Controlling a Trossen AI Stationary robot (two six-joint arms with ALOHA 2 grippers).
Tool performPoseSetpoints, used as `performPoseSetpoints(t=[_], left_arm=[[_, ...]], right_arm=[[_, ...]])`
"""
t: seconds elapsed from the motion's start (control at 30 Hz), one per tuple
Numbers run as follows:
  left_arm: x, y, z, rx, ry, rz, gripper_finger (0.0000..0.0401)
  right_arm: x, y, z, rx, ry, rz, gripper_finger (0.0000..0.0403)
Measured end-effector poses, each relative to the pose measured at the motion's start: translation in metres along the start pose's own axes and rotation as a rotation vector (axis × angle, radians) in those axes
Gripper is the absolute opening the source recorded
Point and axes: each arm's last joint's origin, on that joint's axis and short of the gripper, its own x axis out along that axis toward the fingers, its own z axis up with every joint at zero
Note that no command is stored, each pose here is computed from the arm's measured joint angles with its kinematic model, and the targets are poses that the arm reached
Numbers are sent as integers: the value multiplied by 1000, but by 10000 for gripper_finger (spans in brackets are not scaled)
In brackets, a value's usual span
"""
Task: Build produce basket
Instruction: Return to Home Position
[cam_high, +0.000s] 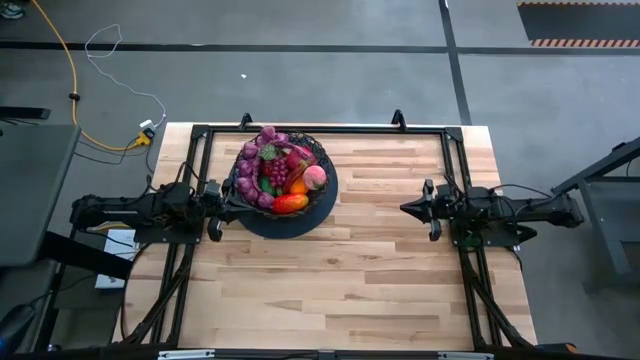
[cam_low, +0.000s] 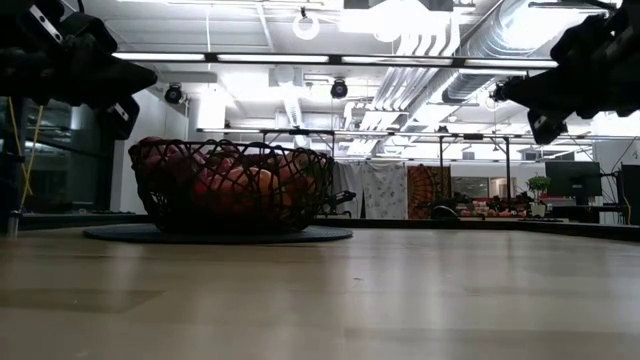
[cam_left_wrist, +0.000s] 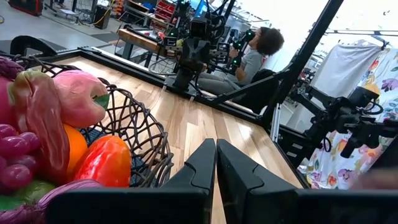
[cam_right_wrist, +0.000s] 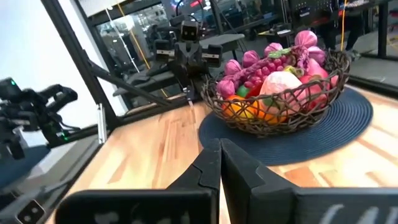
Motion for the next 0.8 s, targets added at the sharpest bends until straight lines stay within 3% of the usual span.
performPoseSetpoints(t=[0.2,0.8], left_arm=[[0,0,0,0,0,0,5],[0,0,0,0,0,0,5]], right_arm=[[0,0,0,74,1,0,0],[0,0,0,68,2,-1,0]])
